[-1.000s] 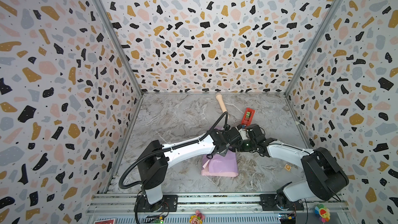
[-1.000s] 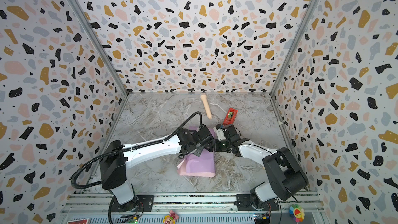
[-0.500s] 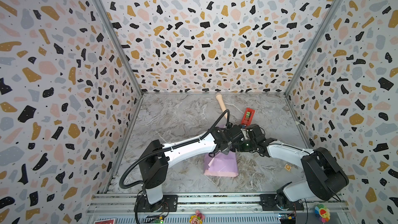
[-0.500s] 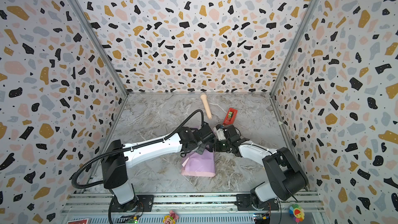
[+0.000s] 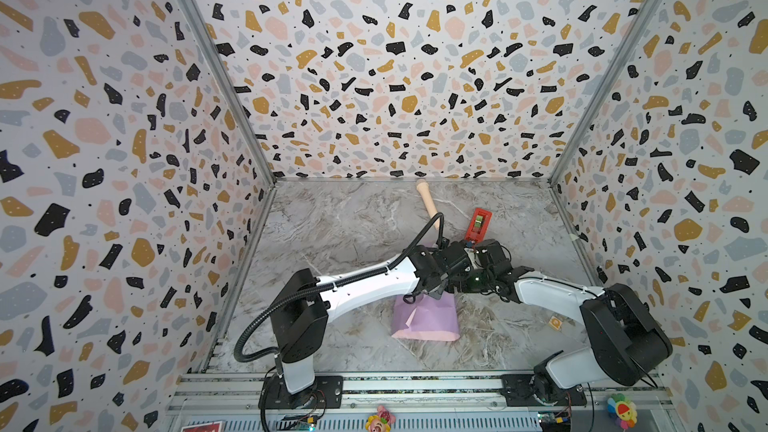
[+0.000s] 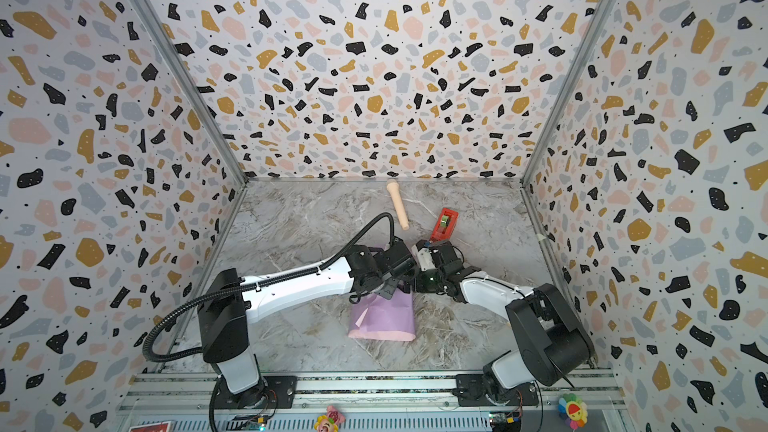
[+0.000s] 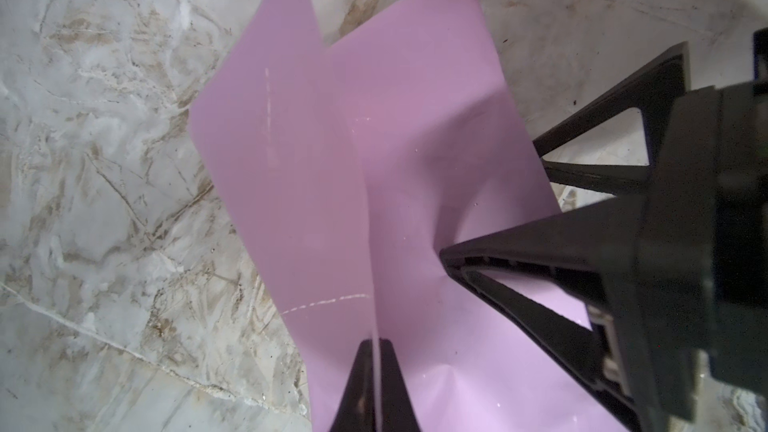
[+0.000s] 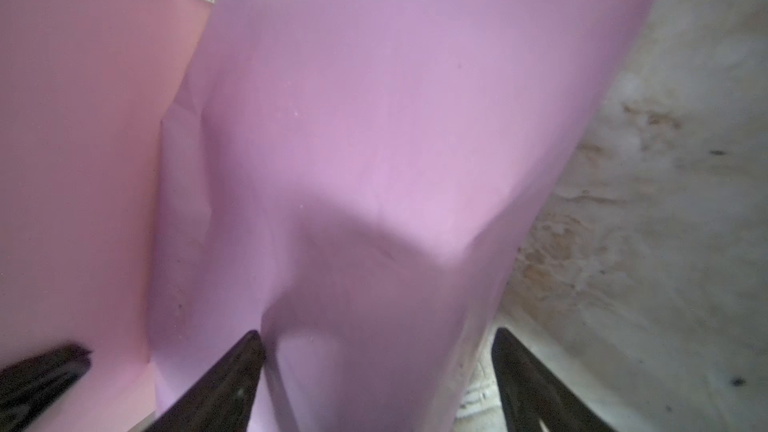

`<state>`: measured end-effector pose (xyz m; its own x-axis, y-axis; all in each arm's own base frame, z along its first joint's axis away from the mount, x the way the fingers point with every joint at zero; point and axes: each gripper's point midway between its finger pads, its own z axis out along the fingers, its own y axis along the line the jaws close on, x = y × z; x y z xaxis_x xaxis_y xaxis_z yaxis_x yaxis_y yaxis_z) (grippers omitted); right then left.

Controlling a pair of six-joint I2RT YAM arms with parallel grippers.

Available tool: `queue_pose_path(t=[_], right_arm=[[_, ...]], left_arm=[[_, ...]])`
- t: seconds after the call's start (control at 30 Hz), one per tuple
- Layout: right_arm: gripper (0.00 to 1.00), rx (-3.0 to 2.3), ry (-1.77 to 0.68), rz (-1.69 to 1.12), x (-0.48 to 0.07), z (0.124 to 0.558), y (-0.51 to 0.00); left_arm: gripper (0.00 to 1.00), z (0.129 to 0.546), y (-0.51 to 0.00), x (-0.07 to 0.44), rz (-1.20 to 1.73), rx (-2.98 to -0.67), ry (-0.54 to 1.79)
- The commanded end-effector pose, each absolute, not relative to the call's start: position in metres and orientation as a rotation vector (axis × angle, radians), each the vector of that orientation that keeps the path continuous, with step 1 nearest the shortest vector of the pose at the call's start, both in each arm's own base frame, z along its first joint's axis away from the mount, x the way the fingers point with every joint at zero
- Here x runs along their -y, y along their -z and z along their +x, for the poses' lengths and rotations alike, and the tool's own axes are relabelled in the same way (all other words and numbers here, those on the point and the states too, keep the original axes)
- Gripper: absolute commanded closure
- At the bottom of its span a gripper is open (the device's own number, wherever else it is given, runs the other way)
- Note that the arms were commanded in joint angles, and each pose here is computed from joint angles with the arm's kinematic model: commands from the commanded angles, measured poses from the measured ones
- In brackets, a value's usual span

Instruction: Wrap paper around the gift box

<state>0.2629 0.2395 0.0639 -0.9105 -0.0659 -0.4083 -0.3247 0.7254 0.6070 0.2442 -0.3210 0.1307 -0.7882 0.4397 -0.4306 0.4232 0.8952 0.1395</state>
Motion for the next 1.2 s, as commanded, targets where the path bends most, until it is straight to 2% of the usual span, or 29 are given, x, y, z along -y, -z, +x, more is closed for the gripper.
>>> queue_pose_path(t=[0.0,0.33,0.87,1.17], right_arm=[[0.14,-2.811,-0.871,-0.295,-0.220,0.222,-0.014],[0.14,-2.812,-0.892,-0.293,-0.221,0.220,-0.014],[0.14,-2.817,-0.891,-0.289,-0.219,0.218,-0.012],[0.14,-2.818,-0.891,-0.287,-0.220,0.218,-0.011]], left_arm=[[1.00,0.245,-0.133,0.320,0.663,-2.587,-0.094],[1.00,0.244,-0.134,0.320,0.685,-2.585,-0.098],[1.00,0.264,-0.166,0.272,0.642,-2.478,-0.441],[1.00,0.264,-0.170,0.269,0.644,-2.470,-0.462]])
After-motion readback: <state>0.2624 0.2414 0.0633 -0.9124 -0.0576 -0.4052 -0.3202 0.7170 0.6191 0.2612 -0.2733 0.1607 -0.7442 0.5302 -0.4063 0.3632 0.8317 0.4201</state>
